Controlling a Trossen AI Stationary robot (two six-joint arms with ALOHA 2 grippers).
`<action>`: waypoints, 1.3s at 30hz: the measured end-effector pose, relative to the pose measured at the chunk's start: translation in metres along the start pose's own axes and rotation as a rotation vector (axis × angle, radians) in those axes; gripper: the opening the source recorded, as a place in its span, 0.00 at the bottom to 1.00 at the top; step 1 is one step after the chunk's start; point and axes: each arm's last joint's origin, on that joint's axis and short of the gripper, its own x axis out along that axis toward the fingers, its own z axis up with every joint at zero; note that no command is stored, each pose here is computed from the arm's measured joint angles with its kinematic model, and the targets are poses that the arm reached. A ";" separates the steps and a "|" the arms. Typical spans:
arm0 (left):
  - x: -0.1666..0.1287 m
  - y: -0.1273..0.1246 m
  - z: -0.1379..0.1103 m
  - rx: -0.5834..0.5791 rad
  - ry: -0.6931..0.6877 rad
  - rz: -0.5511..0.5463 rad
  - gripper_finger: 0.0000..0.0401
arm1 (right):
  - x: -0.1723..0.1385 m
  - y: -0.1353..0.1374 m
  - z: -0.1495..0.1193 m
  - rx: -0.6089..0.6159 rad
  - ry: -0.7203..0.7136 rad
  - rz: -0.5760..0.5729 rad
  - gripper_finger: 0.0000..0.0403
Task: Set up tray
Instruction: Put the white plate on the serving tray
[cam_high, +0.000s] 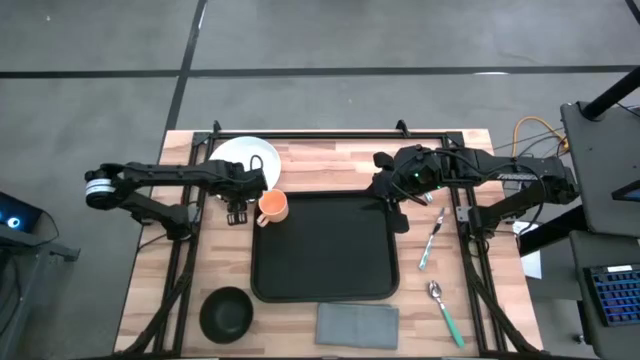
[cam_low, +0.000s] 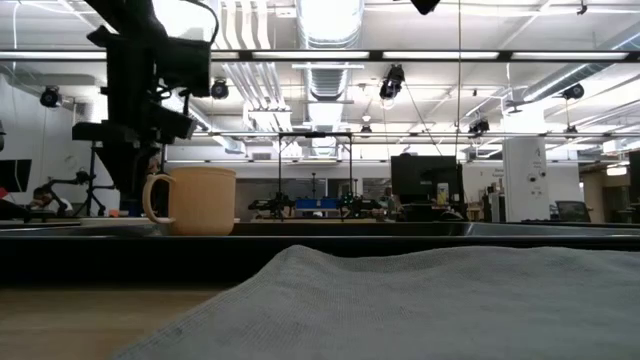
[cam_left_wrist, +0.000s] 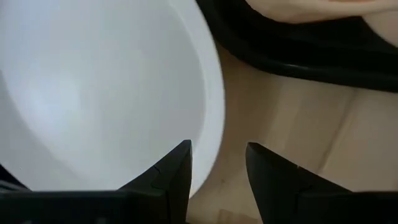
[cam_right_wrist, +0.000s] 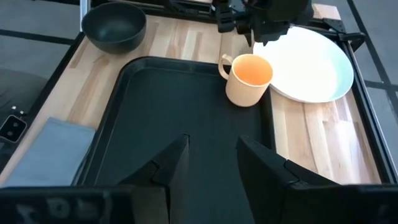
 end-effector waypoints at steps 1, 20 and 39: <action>0.001 -0.001 0.001 0.015 0.003 -0.019 0.33 | 0.000 0.000 0.000 0.002 0.004 0.000 0.30; 0.023 0.017 -0.009 -0.031 -0.049 -0.108 0.33 | 0.000 0.001 -0.001 0.011 0.012 0.025 0.32; 0.036 0.020 -0.011 -0.019 -0.054 -0.104 0.33 | 0.000 0.001 -0.002 0.008 0.014 0.025 0.32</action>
